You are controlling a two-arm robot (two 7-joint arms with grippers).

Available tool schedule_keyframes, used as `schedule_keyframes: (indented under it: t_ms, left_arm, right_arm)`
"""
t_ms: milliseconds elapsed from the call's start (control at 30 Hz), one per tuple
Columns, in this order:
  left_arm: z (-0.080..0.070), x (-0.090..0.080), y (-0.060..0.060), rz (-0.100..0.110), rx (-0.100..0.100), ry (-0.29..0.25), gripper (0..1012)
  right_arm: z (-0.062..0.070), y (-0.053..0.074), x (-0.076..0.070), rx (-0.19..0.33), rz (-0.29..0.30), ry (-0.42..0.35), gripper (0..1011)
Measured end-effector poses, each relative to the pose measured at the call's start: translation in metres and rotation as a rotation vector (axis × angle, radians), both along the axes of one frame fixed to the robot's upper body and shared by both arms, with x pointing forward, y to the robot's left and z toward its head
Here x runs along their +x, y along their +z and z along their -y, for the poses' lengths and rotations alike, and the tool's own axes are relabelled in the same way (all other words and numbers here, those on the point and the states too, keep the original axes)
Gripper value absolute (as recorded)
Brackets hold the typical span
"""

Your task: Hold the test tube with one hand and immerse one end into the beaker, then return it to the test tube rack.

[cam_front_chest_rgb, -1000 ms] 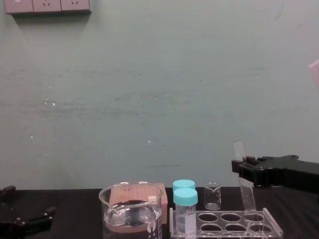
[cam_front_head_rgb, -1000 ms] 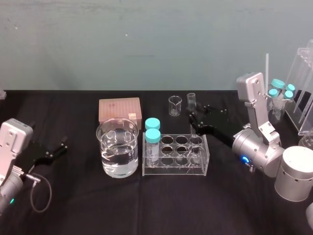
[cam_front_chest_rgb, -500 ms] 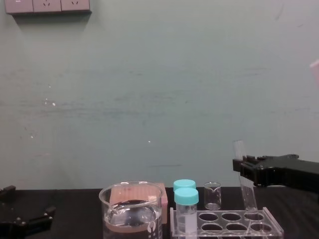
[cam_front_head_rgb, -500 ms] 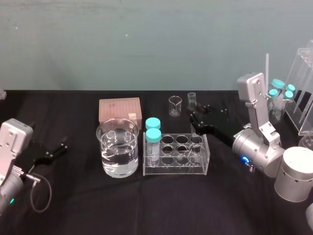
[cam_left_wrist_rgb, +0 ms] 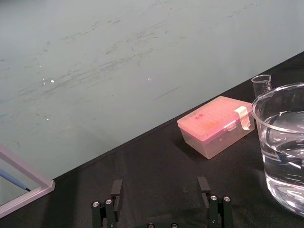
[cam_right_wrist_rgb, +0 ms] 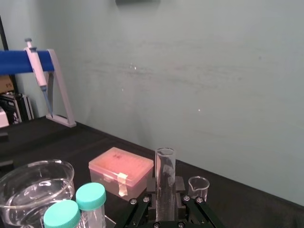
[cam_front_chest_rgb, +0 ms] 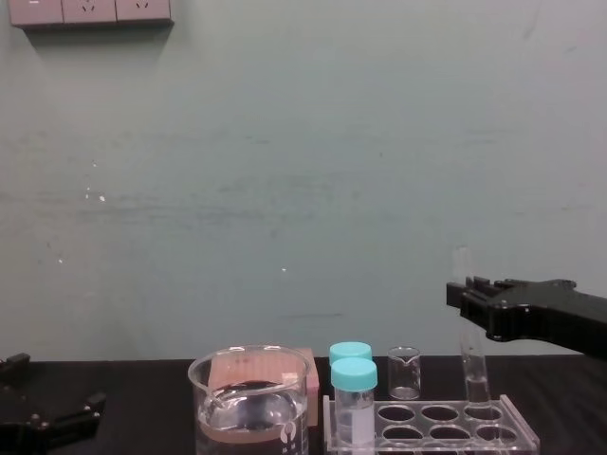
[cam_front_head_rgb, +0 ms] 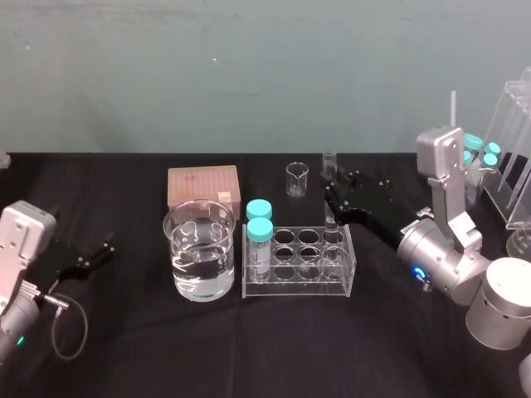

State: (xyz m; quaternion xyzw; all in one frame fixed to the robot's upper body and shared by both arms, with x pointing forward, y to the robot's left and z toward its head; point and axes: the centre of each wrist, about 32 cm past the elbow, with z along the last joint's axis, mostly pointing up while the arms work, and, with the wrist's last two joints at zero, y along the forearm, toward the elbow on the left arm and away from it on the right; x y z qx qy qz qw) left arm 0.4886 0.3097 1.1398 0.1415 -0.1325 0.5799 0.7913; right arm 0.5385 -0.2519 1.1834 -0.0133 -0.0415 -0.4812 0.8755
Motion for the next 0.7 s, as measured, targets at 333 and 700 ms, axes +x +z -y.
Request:
schedule_keyframes:
  t_ms: [333, 700]
  left_arm:
    - [0.0, 0.0, 0.0, 0.0, 0.0, 0.0, 1000]
    - [0.0, 0.0, 0.0, 0.0, 0.0, 0.0, 1000]
  right_arm:
    - [0.002, 0.004, -0.003, 0.052, 0.078, 0.0, 223]
    - [0.003, 0.029, 0.0, 0.092, 0.172, 0.015, 223]
